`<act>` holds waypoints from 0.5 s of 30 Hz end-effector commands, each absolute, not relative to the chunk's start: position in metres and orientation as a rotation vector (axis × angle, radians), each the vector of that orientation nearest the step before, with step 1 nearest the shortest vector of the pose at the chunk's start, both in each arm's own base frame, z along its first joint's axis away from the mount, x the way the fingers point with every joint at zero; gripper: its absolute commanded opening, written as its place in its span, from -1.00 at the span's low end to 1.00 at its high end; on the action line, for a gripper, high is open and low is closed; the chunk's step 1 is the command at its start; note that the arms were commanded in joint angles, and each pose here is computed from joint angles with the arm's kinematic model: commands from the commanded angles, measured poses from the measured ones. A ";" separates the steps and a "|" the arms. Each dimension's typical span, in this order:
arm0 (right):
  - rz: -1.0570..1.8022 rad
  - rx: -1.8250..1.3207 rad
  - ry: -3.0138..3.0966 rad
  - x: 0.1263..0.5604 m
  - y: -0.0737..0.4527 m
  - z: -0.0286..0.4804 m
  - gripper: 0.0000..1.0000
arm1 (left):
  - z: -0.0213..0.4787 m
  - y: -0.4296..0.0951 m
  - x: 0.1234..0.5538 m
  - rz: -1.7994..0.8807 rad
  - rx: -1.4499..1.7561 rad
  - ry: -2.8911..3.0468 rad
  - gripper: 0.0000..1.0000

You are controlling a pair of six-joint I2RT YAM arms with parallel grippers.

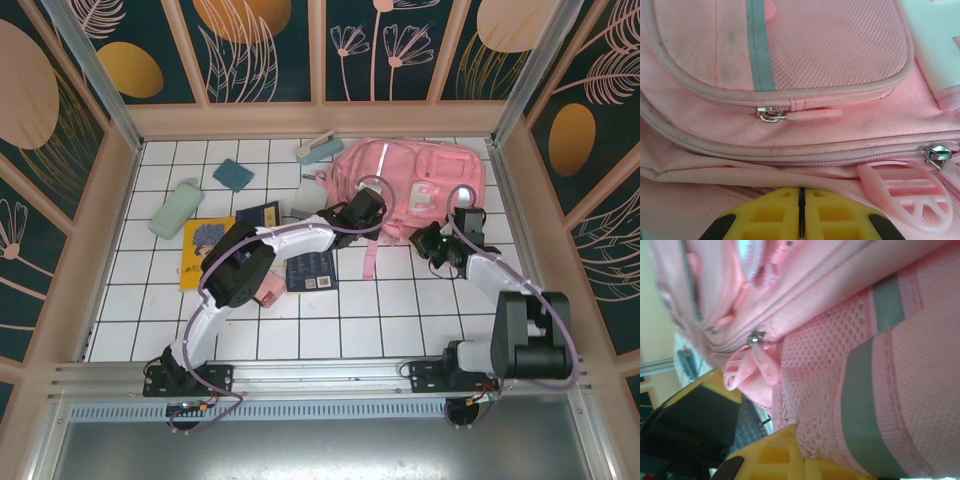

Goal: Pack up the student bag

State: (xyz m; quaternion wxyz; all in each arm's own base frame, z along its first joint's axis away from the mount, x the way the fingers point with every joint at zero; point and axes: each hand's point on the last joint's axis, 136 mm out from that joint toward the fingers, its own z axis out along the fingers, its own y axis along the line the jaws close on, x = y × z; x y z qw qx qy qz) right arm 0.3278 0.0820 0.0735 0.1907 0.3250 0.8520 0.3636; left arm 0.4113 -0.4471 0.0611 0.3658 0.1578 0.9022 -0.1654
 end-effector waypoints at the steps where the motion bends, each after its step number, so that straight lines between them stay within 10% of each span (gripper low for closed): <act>1: 0.993 0.879 2.383 0.351 0.074 0.067 -1.00 | 0.045 -0.452 0.430 -0.382 0.385 2.319 -0.77; 15: 0.851 0.908 2.444 0.388 0.045 0.035 -1.00 | 0.045 -0.465 0.433 -0.494 0.468 2.319 -0.72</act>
